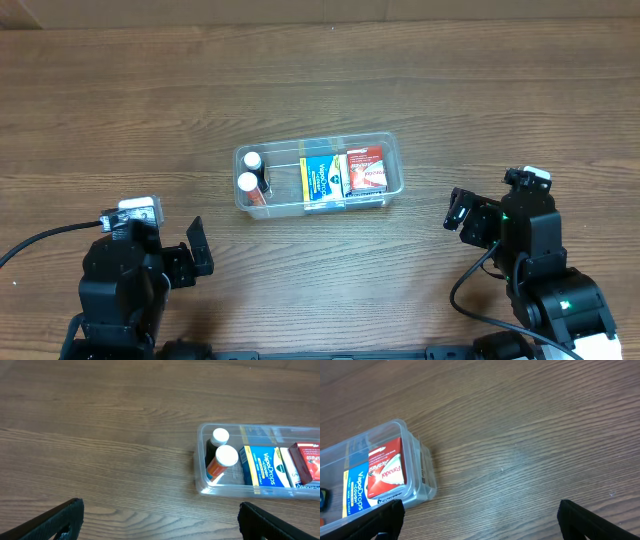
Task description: Pack container
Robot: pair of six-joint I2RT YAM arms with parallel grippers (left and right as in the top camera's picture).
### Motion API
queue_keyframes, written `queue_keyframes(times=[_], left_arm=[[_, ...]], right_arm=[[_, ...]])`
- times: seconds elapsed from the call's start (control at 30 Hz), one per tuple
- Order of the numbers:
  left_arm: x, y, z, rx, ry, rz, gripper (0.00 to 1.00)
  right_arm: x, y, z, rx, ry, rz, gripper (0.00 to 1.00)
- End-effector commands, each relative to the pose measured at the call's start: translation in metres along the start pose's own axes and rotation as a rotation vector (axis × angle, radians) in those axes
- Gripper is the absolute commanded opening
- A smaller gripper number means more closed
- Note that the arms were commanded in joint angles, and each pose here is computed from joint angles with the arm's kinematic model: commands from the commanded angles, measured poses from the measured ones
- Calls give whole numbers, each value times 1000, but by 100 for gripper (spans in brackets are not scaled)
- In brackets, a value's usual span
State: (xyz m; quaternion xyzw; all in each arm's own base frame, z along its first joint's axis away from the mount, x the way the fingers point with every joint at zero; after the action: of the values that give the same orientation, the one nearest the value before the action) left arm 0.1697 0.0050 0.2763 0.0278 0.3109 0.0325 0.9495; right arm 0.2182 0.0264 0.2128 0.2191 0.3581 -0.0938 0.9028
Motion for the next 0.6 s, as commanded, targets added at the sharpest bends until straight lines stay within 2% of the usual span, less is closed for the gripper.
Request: queue_keyframes(times=[0.0, 0.37, 0.57], left_arm=[[2, 2, -2, -24, 6, 20, 100], [2, 2, -2, -24, 6, 20, 100], [2, 2, -2, -24, 6, 20, 100]], right_arm=[[2, 0, 1, 4, -5, -11, 100], [18, -2, -6, -11, 57, -58, 100], [2, -7, -11, -6, 25, -29, 100]])
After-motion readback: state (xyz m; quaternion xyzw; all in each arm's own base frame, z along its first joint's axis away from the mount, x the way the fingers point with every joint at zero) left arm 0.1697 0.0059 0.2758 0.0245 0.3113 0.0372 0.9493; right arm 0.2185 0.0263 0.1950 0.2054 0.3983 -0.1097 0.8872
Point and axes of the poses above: each gripper's point midway between its finger pads, its own x axis out along the fingers, its own y axis along the line the jaws close on, z = x × y, the point moved 4 cm from there along -x, back along the fingers, and after that the axes turned 9 degrees about x, right-handed, at the moved point
